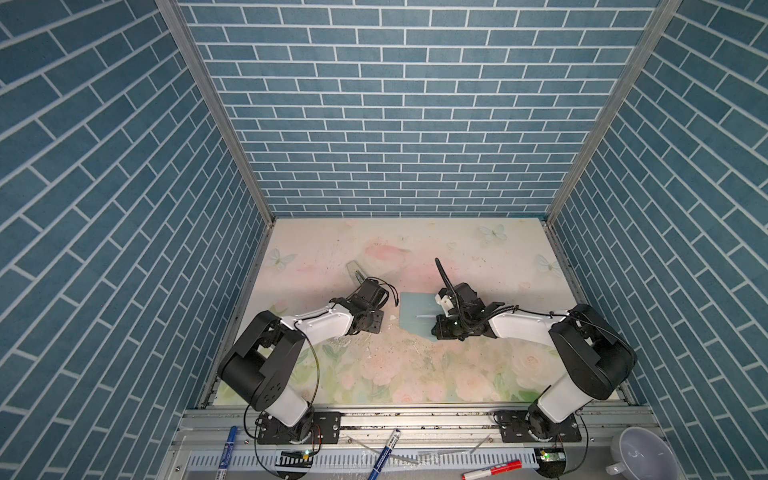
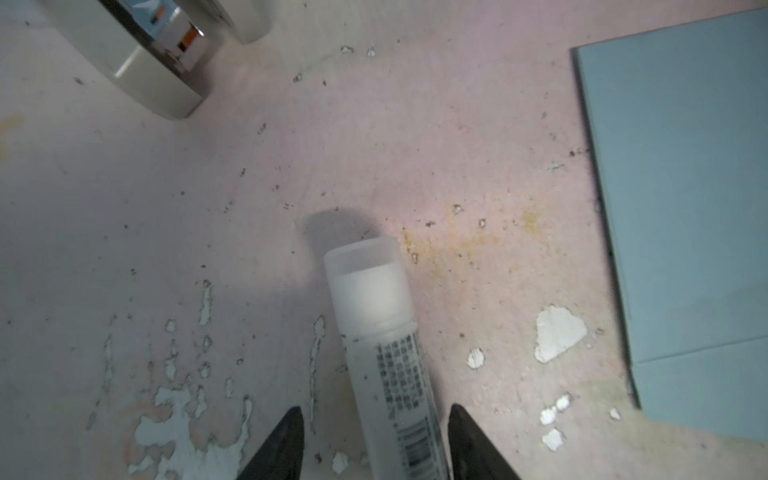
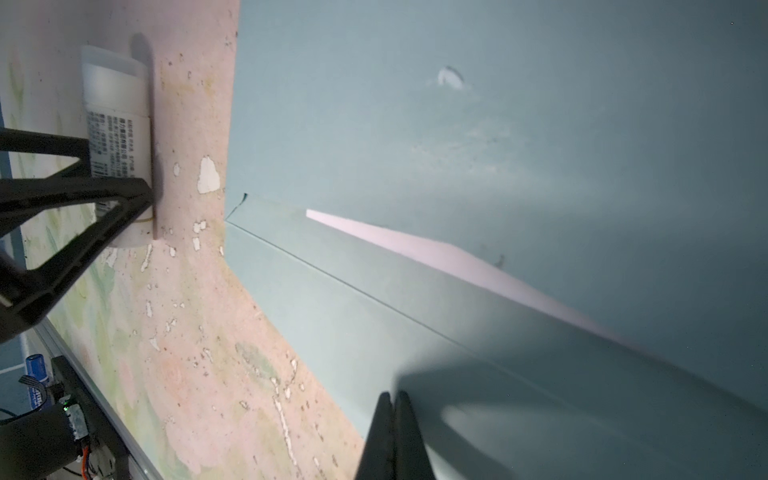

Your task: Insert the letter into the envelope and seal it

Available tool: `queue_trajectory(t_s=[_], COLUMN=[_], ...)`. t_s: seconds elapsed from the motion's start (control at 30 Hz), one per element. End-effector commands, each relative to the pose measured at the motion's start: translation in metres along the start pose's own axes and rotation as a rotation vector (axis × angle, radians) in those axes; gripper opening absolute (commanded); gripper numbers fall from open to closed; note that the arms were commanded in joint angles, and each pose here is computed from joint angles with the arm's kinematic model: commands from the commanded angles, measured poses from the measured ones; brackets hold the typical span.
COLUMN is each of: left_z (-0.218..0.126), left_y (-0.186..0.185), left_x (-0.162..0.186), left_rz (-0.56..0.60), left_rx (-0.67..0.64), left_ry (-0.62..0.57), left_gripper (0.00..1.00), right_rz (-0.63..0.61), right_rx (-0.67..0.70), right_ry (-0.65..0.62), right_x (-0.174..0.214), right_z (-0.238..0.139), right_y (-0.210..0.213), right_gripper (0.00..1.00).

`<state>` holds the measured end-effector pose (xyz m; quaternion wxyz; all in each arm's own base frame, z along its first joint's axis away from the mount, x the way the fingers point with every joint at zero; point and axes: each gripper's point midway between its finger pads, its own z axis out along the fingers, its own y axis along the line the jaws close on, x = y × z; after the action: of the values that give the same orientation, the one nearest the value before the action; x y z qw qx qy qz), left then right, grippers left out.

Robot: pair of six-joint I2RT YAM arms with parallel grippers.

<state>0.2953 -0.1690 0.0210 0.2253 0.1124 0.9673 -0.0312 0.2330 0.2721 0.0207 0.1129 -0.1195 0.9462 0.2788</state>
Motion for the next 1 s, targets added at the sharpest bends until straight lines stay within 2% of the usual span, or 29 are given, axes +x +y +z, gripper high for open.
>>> queue_trajectory(t_s=[0.0, 0.3, 0.5, 0.63, 0.8, 0.97], left_z=[0.002, 0.011, 0.013, 0.010, -0.012, -0.059], left_y=[-0.001, -0.002, -0.003, -0.004, -0.015, -0.031], left_x=[-0.007, -0.001, 0.002, -0.001, -0.025, -0.059], left_rz=[-0.010, -0.018, -0.018, -0.014, 0.020, 0.102], left_rx=[0.003, 0.005, 0.008, 0.018, 0.088, 0.205], left_ry=[-0.004, 0.018, 0.032, 0.018, -0.090, -0.317], left_gripper=[0.52, 0.37, 0.21, 0.07, 0.00, 0.00], right_rz=[-0.006, -0.005, -0.007, -0.014, -0.047, -0.126], right_rx=[0.085, 0.088, 0.083, 0.075, 0.043, 0.018], right_ry=[0.058, 0.060, 0.054, 0.044, -0.006, -0.108], right_x=[0.019, 0.020, 0.018, 0.013, -0.003, -0.032], right_z=[0.006, 0.007, 0.005, 0.003, -0.012, -0.052], right_y=[-0.022, -0.023, -0.021, -0.017, 0.000, 0.028], right_gripper=[0.00, 0.00, 0.01, 0.06, 0.21, 0.36])
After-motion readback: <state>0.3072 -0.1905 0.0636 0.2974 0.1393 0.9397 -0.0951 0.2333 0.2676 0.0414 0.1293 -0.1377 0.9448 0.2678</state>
